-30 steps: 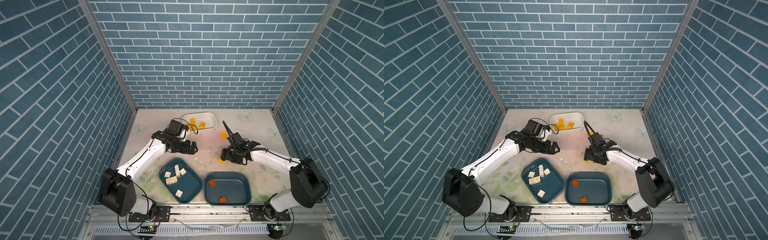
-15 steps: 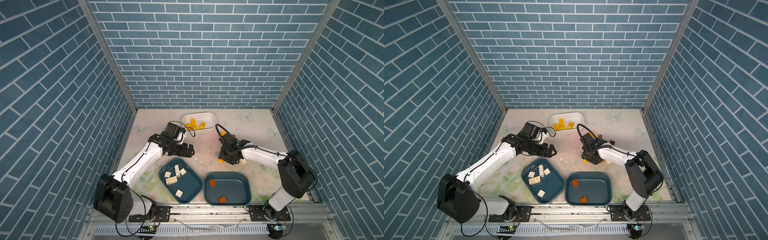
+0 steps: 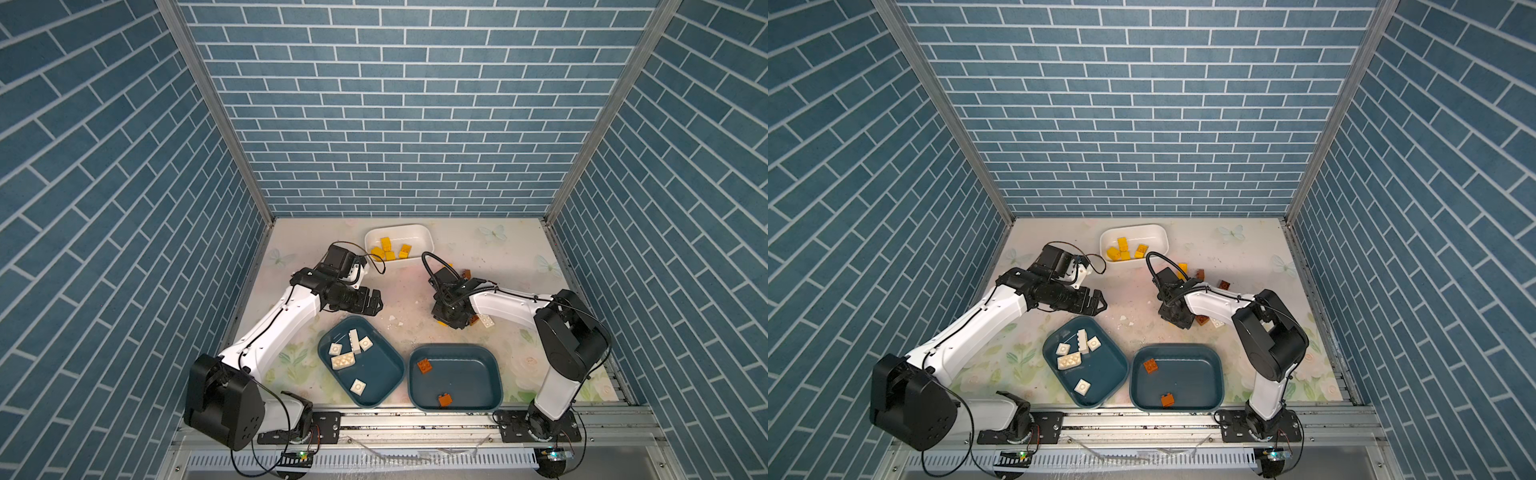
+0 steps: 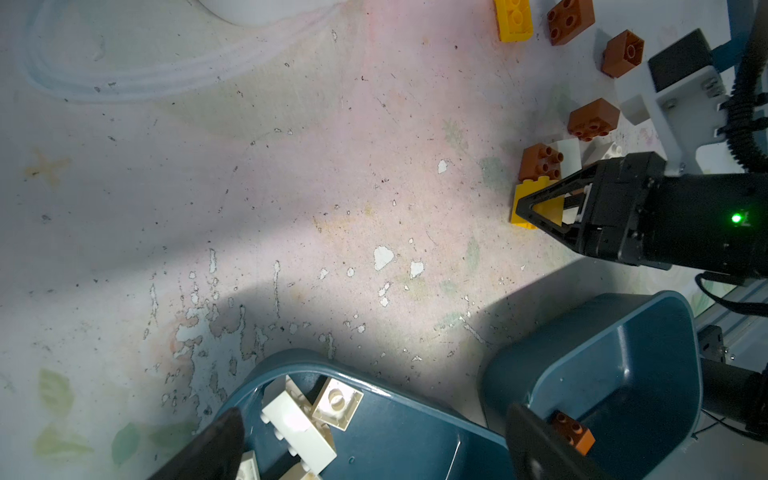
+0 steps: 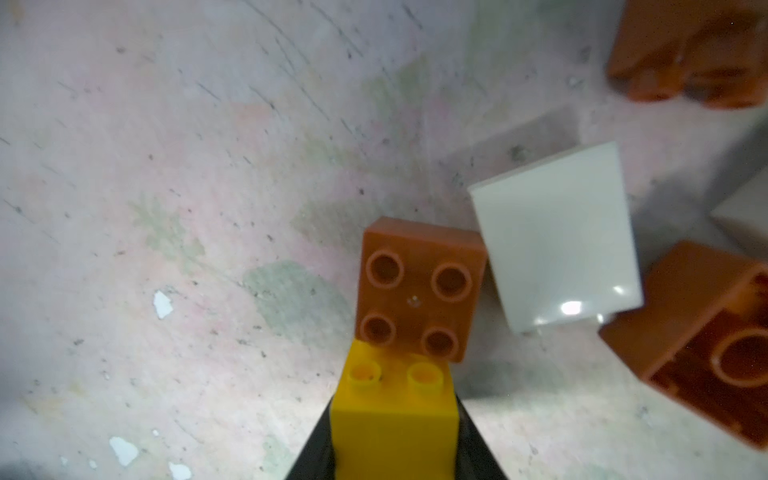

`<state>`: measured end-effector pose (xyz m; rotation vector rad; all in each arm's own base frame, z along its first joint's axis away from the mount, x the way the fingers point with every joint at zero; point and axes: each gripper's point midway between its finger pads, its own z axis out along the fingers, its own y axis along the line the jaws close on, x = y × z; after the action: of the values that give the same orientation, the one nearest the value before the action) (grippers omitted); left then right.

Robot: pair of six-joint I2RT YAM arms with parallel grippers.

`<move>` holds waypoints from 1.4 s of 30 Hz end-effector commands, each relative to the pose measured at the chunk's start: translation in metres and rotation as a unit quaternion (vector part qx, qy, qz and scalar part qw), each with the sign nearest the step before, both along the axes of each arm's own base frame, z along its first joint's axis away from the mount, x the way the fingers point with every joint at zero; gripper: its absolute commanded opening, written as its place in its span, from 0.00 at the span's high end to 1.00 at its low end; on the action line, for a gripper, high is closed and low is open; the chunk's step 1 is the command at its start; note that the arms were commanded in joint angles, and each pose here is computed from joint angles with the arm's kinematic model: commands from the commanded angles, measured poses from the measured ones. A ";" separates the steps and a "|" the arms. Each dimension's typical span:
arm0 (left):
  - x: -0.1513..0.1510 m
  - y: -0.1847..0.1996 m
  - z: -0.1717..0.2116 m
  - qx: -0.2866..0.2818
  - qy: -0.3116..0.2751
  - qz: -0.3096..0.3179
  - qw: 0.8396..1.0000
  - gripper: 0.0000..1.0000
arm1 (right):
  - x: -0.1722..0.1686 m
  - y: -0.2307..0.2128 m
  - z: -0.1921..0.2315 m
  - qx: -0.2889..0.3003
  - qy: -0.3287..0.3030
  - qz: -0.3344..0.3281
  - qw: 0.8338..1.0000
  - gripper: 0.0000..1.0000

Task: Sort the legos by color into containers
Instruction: 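Grasp a yellow brick in the pile with the right gripper while the left gripper parks, then lift the yellow brick over the white bin and open the right gripper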

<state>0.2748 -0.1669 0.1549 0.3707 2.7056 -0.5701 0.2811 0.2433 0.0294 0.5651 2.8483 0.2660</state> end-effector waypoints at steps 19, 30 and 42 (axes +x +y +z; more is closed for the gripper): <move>0.026 0.015 0.015 -0.019 -0.015 0.054 0.998 0.00 | 0.090 0.053 0.104 0.052 -0.142 0.202 0.968 0.78; 0.037 0.023 0.018 -0.058 -0.032 0.108 0.992 0.00 | 0.195 0.105 0.124 0.132 -0.222 0.227 0.939 0.77; 0.040 0.026 0.016 -0.068 -0.030 0.118 0.990 0.01 | 0.262 0.152 0.104 0.173 -0.252 0.217 0.927 0.58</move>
<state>0.3141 -0.1427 0.1672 0.0308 2.5993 -0.6474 0.5382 0.3872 0.1256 -0.0789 2.4099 0.8227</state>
